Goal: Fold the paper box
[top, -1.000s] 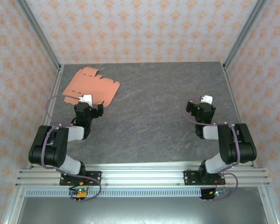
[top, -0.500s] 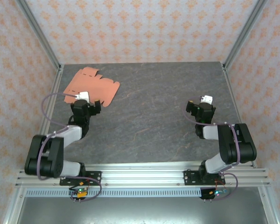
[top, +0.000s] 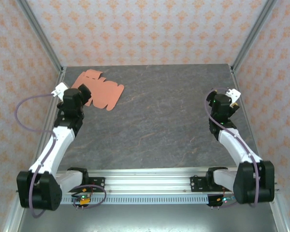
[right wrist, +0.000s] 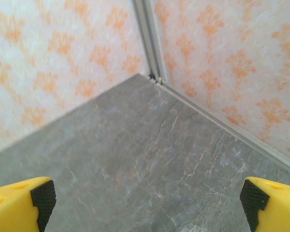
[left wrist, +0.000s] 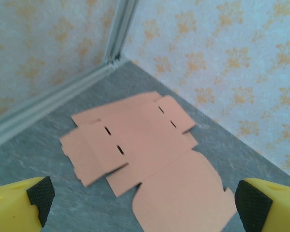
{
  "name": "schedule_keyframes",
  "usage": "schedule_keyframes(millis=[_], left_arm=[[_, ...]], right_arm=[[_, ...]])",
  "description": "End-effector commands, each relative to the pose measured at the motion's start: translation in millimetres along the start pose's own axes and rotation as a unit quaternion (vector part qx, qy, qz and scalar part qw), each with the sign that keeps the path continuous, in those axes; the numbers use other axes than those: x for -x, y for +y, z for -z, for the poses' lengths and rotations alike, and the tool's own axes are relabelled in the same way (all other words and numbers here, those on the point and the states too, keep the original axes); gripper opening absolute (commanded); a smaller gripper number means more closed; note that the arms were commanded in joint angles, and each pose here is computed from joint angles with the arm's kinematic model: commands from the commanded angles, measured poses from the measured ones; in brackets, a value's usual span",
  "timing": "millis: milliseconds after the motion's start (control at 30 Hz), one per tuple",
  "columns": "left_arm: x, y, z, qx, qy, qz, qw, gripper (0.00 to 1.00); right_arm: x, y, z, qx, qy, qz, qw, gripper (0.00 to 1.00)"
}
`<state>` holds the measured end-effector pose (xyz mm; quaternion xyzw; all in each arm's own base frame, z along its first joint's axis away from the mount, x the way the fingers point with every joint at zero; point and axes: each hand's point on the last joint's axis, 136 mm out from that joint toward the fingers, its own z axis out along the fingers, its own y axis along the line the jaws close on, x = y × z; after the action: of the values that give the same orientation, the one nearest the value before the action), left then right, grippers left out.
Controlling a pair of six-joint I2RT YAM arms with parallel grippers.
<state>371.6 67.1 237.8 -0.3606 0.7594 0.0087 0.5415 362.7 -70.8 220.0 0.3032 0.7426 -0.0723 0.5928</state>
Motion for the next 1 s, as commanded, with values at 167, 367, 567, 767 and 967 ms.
schedule_keyframes(millis=[167, 367, 567, 767, 967], left_arm=[[-67, -59, -83, -0.002, 0.227, -0.065, 0.972, 1.00], [-115, -62, -143, 0.039, 0.293, -0.085, 0.951, 1.00], [-168, -77, -161, 0.022, 0.345, -0.100, 0.933, 1.00], [-237, -102, -138, -0.013, 0.393, -0.129, 0.910, 1.00], [-290, -124, -77, -0.049, 0.438, -0.145, 0.886, 1.00]], right_arm=[[-39, -35, 6, -0.069, 0.065, -0.115, 0.989, 0.99], [-49, -10, 5, -0.011, 0.125, -0.074, 0.989, 0.99], [-59, -7, 10, -0.004, 0.158, -0.067, 0.985, 0.98], [-65, -8, 13, -0.007, 0.174, -0.082, 0.981, 0.96], [-67, -4, 15, -0.009, 0.198, -0.081, 0.977, 0.96]])
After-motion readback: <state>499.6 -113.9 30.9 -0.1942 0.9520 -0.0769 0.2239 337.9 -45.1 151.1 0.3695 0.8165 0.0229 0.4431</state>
